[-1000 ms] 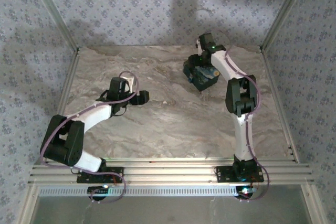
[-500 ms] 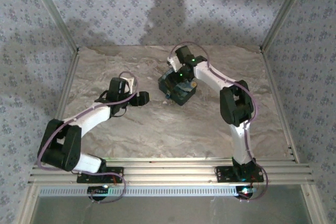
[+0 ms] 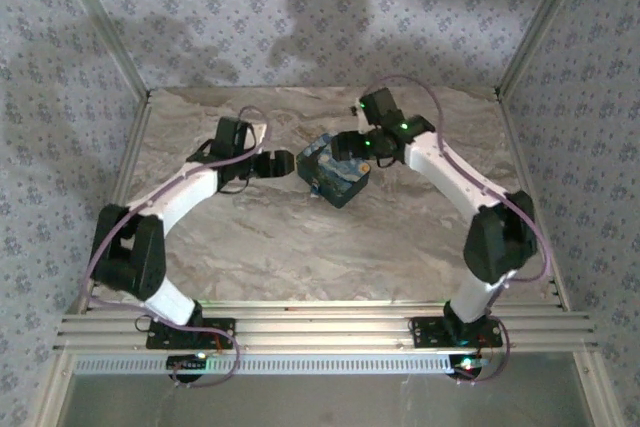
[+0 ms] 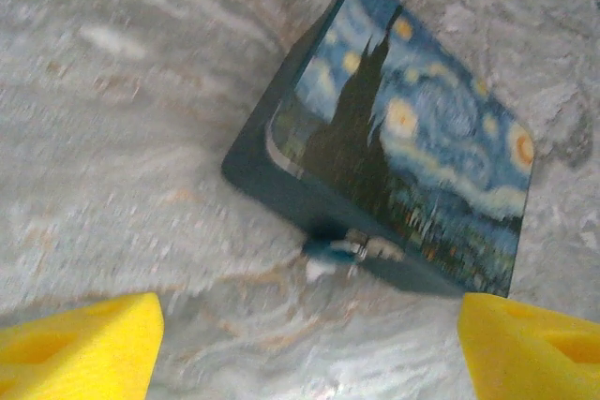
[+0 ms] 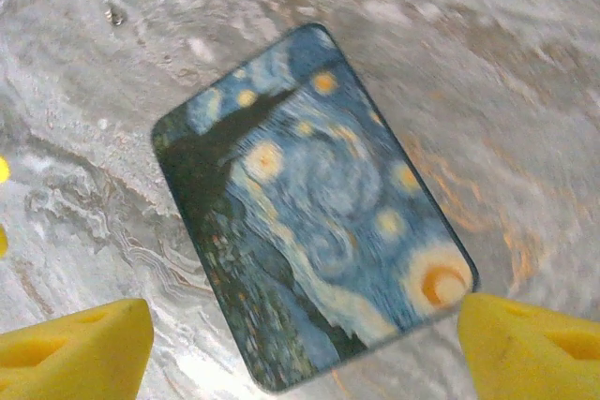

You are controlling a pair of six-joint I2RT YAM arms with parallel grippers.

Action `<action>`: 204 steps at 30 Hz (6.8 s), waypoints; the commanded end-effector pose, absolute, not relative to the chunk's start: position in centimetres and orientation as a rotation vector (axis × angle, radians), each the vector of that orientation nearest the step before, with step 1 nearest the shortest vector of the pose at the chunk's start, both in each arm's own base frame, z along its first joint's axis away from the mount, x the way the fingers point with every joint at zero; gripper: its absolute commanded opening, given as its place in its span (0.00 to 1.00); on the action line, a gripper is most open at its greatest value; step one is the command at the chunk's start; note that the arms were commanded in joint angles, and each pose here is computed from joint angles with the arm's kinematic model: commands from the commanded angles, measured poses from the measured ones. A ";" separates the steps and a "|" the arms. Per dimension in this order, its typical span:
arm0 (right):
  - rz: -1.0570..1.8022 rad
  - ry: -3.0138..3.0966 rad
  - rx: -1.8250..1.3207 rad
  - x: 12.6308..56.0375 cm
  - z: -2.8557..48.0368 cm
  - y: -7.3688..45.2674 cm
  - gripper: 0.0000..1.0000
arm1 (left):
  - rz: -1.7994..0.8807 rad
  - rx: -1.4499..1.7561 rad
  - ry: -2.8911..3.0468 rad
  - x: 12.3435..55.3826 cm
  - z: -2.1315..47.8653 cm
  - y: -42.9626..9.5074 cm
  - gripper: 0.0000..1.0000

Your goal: Unlock a padlock with a key

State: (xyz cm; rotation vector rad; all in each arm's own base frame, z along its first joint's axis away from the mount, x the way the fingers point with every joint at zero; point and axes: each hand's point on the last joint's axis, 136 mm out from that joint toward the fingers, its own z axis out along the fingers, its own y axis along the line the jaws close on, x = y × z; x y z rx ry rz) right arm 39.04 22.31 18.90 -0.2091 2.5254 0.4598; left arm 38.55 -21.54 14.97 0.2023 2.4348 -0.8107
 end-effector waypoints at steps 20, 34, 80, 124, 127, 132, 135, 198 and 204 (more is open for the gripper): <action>0.815 2.688 0.318 40.8 8.4 23.3 0.77 | -1.136 0.318 2.572 44.5 10.4 -28.4 0.56; 0.805 2.725 0.176 45.8 8.7 23.0 0.76 | -1.119 0.148 2.567 42.0 9.0 -28.9 0.53; 0.780 2.629 0.274 46.9 13.5 21.6 0.84 | -0.661 -0.086 2.487 52.1 14.1 -17.6 0.60; 0.620 2.711 0.159 37.3 11.7 20.3 0.84 | 0.003 -0.407 2.772 54.9 3.7 -10.2 0.40; 0.614 2.704 0.157 37.0 11.9 20.1 0.85 | 0.019 -0.402 2.786 54.6 3.3 -10.0 0.40; 0.630 2.707 0.169 36.8 11.6 20.1 0.85 | 0.000 -0.380 2.822 54.0 2.3 -10.4 0.37; 0.640 2.705 0.172 36.7 11.7 20.2 0.85 | -0.021 -0.365 2.837 53.6 2.2 -10.6 0.29; 0.657 2.752 0.105 34.4 10.2 23.1 0.85 | -0.214 -0.403 2.859 46.8 1.3 -12.7 0.30; 0.691 2.734 0.094 35.0 11.3 23.9 0.85 | -0.151 -0.301 2.903 46.7 1.0 -12.2 0.14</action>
